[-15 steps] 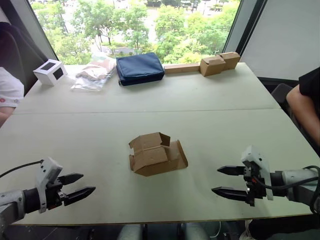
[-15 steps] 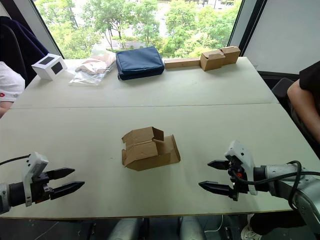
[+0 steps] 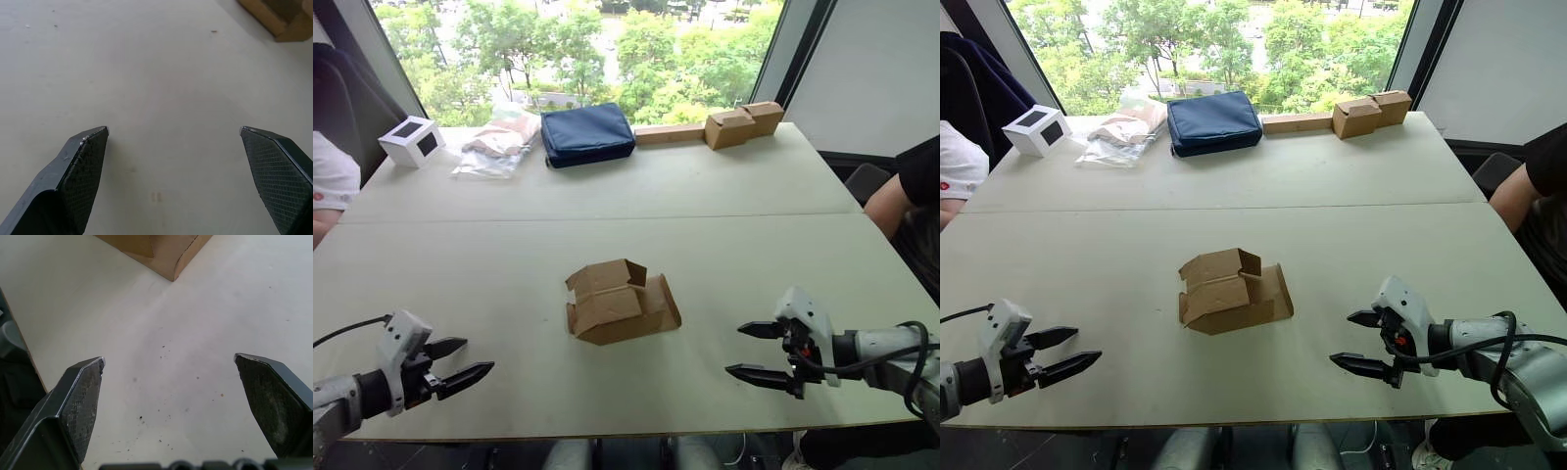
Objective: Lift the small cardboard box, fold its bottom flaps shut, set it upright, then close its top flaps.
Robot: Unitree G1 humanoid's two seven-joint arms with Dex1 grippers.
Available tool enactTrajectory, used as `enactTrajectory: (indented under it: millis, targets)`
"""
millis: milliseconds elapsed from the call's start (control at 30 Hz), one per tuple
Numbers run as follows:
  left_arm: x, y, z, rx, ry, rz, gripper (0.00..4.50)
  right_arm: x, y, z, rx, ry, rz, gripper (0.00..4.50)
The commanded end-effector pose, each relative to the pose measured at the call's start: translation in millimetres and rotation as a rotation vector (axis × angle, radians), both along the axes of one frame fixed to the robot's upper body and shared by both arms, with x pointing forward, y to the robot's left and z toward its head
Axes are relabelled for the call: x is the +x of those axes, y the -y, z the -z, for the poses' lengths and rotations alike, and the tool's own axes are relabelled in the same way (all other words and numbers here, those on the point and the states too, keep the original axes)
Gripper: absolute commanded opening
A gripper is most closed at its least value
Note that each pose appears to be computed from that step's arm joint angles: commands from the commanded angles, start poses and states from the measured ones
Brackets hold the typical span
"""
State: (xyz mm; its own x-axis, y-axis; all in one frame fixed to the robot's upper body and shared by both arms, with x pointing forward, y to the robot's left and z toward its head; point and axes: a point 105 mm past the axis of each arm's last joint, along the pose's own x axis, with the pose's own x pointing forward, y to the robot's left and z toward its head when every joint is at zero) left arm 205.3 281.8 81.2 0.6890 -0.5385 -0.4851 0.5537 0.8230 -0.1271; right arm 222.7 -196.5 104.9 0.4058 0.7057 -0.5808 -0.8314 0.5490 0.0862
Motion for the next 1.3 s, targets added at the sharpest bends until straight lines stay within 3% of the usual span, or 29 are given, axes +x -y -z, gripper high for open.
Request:
enactTrajectory:
  millis: [33,233,533,600,667,767,867,1033,1300]
  targets:
    - [2.9,-3.4,-8.5,-0.008,0.038,-0.007,4.41,4.6,-5.9,-9.1,0.051,0.033,-0.013,4.50]
    - [15.7,-18.7,-5.7,0.137,0.074,-0.070,4.41,11.5,-0.5,-6.8,-0.033,0.048,-0.046,4.50]
    - [14.7,-18.4,-7.9,0.114,0.009,-0.025,4.41,10.8,-3.9,-10.7,-0.025,0.063,-0.028,4.50]
    - [15.6,-13.1,-11.7,0.037,-0.033,-0.011,4.41,15.5,-4.0,-17.4,-0.011,0.097,-0.009,4.50]
    - [16.3,-1.8,-21.0,-0.099,-0.085,0.015,4.41,18.1,-8.6,-29.4,0.022,0.134,-0.016,4.50]
    - [17.1,22.8,-46.0,-0.397,-0.143,0.099,4.41,15.0,-34.4,-65.0,0.204,0.169,-0.068,4.50]
    - [19.5,41.8,-46.7,-0.556,-0.247,0.167,4.41,4.9,-59.8,-81.8,0.223,0.184,-0.170,4.50]
    - [34.2,74.1,-37.1,-0.688,-0.348,0.223,4.41,-6.1,-81.5,-81.9,0.153,0.220,-0.247,4.50]
    - [59.6,119.5,-41.0,-0.850,-0.418,0.280,4.41,-18.0,-83.7,-69.6,0.045,0.236,-0.252,4.50]
